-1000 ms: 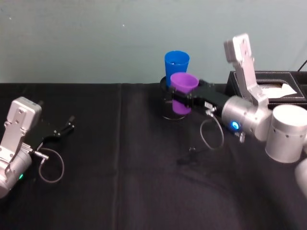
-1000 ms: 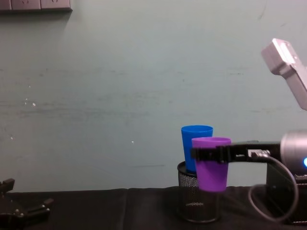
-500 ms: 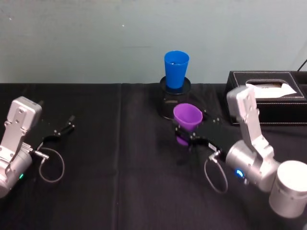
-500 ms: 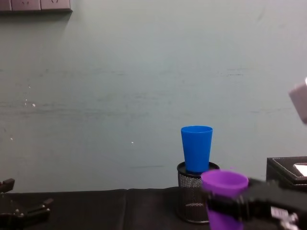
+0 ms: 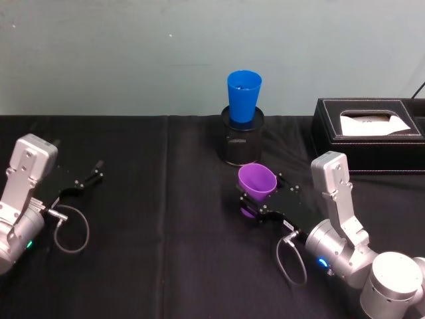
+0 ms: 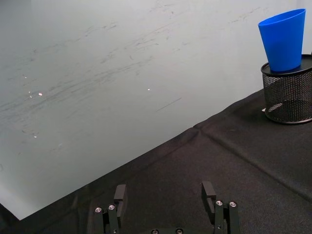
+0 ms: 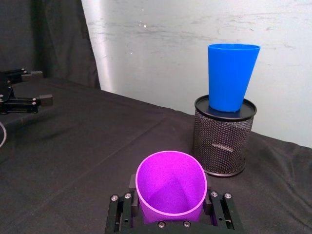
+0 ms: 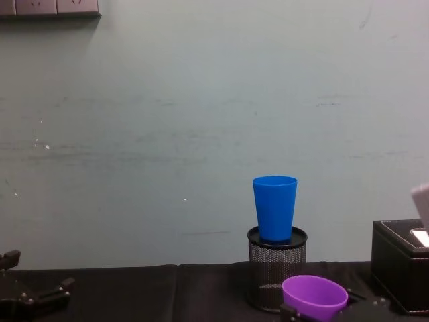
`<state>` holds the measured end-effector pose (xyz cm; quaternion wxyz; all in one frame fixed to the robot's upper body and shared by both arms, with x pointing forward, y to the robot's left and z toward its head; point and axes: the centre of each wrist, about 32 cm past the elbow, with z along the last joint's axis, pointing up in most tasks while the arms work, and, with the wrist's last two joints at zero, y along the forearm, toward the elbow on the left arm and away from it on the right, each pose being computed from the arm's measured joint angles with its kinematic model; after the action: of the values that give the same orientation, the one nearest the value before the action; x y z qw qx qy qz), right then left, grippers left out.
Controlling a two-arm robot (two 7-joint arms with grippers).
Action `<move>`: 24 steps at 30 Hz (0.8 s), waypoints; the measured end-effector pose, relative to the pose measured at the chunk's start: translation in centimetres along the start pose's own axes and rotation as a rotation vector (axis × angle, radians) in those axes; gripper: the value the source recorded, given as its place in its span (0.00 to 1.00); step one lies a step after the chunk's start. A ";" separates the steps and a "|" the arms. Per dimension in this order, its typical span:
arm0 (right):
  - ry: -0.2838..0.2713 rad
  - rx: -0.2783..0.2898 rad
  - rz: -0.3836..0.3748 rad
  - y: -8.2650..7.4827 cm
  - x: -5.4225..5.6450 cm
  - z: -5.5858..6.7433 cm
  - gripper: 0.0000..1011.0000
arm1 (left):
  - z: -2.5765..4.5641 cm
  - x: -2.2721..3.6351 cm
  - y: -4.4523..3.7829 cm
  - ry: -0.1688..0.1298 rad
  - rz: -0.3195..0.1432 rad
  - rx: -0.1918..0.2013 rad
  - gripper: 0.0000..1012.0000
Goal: Pick up one cup with a gripper and tap it against the other cup.
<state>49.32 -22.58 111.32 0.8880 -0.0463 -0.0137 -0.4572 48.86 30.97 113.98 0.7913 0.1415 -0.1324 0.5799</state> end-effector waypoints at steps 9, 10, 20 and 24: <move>0.000 -0.012 0.005 0.1 -0.4 -0.5 0.75 | 0.00 0.00 0.00 0.000 0.000 0.000 0.99; 0.001 -0.014 0.004 0.0 -0.4 -0.5 0.77 | 0.00 0.00 0.00 0.000 0.000 0.000 0.99; -0.008 0.017 -0.020 -0.6 -0.4 1.0 0.99 | 0.00 0.00 0.00 0.000 0.000 0.000 0.99; -0.019 0.063 -0.036 -1.2 -0.4 2.4 0.99 | 0.00 0.00 0.00 0.000 0.000 0.000 0.99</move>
<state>48.16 -22.76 113.80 0.8806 -0.0224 -0.0375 -0.4718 48.86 30.97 113.98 0.7913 0.1415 -0.1325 0.5799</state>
